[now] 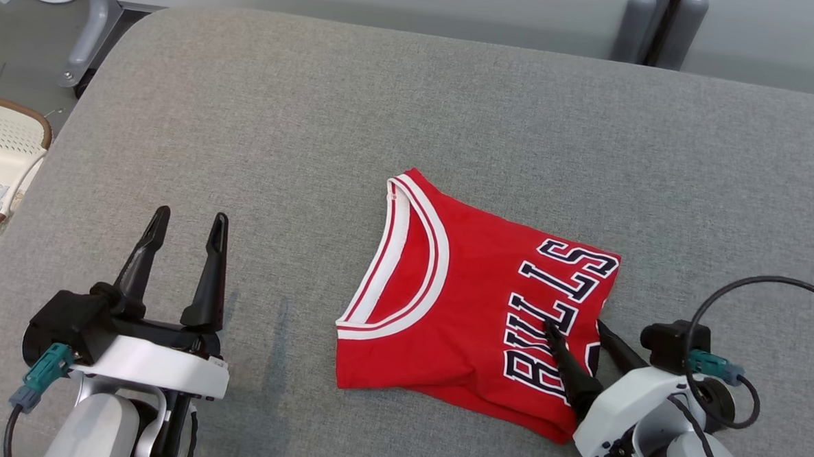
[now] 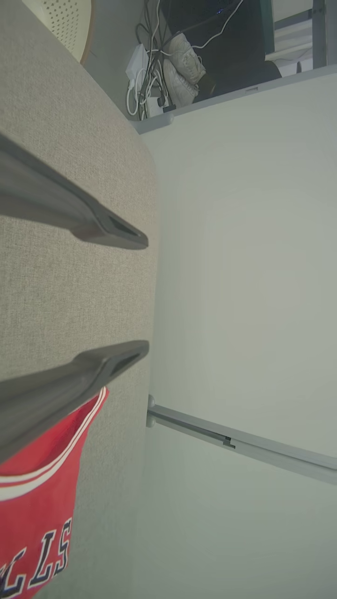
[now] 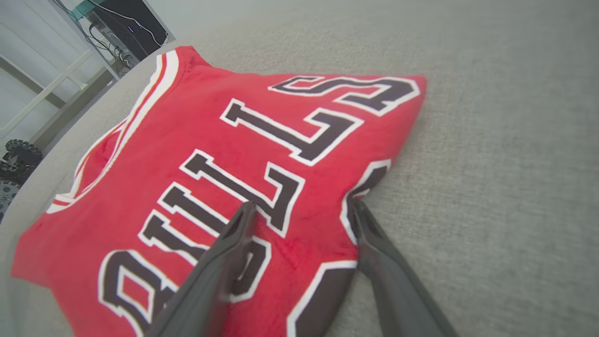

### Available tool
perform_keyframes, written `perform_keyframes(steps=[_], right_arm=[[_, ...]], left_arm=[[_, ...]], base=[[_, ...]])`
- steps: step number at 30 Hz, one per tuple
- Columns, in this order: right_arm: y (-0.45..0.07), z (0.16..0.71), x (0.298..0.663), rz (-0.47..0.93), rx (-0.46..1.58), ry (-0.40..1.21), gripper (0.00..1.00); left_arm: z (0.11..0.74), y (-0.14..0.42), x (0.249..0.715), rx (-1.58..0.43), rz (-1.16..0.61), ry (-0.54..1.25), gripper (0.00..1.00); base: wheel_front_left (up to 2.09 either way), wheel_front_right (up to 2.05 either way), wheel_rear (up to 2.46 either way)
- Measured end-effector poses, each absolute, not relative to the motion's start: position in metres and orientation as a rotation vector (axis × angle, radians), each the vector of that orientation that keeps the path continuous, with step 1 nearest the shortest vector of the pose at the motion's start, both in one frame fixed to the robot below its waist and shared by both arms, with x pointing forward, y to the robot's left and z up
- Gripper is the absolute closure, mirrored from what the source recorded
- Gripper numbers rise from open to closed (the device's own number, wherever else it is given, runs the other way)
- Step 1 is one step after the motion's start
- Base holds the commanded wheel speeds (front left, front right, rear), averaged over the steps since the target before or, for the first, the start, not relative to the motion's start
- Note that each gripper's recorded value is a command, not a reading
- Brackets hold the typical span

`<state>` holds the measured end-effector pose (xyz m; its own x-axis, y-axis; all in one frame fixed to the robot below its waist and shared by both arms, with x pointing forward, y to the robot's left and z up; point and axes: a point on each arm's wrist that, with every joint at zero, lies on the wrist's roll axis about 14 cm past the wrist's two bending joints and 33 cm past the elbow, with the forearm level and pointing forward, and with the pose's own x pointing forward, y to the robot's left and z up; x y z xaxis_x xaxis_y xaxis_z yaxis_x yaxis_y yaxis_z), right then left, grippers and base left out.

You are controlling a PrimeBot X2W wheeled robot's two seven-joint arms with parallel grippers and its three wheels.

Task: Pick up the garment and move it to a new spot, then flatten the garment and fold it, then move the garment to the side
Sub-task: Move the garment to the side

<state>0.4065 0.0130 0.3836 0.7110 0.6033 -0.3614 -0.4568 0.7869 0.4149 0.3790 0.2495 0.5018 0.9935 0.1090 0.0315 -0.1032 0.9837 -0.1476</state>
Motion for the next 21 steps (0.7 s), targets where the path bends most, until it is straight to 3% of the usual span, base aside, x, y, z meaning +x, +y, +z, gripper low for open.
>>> perform_keyframes(steps=[1,2,3,4,12,21], right_arm=[[0.015,0.383,0.406,0.608,0.309,0.515,0.15],[0.016,0.383,0.407,0.613,0.313,0.517,0.56],[0.017,0.383,0.407,0.616,0.314,0.52,0.7],[0.017,0.383,0.407,0.622,0.311,0.521,1.0],[0.001,0.385,0.404,0.619,0.283,0.517,1.0],[-0.069,0.39,0.396,0.496,0.193,0.472,1.0]], left_arm=[[0.502,0.25,0.38,-0.146,0.107,-0.041,0.0],[0.502,0.25,0.381,-0.147,0.107,-0.044,0.0],[0.503,0.249,0.382,-0.148,0.105,-0.047,0.0],[0.504,0.249,0.383,-0.146,0.103,-0.049,0.0],[0.509,0.243,0.389,-0.135,0.074,-0.069,0.0],[0.513,0.215,0.405,-0.13,-0.027,-0.078,0.0]], base=[[0.0,0.0,0.0],[0.0,0.0,0.0],[0.0,0.0,0.0],[0.0,0.0,0.0],[0.0,0.0,0.0],[0.0,0.0,0.0]])
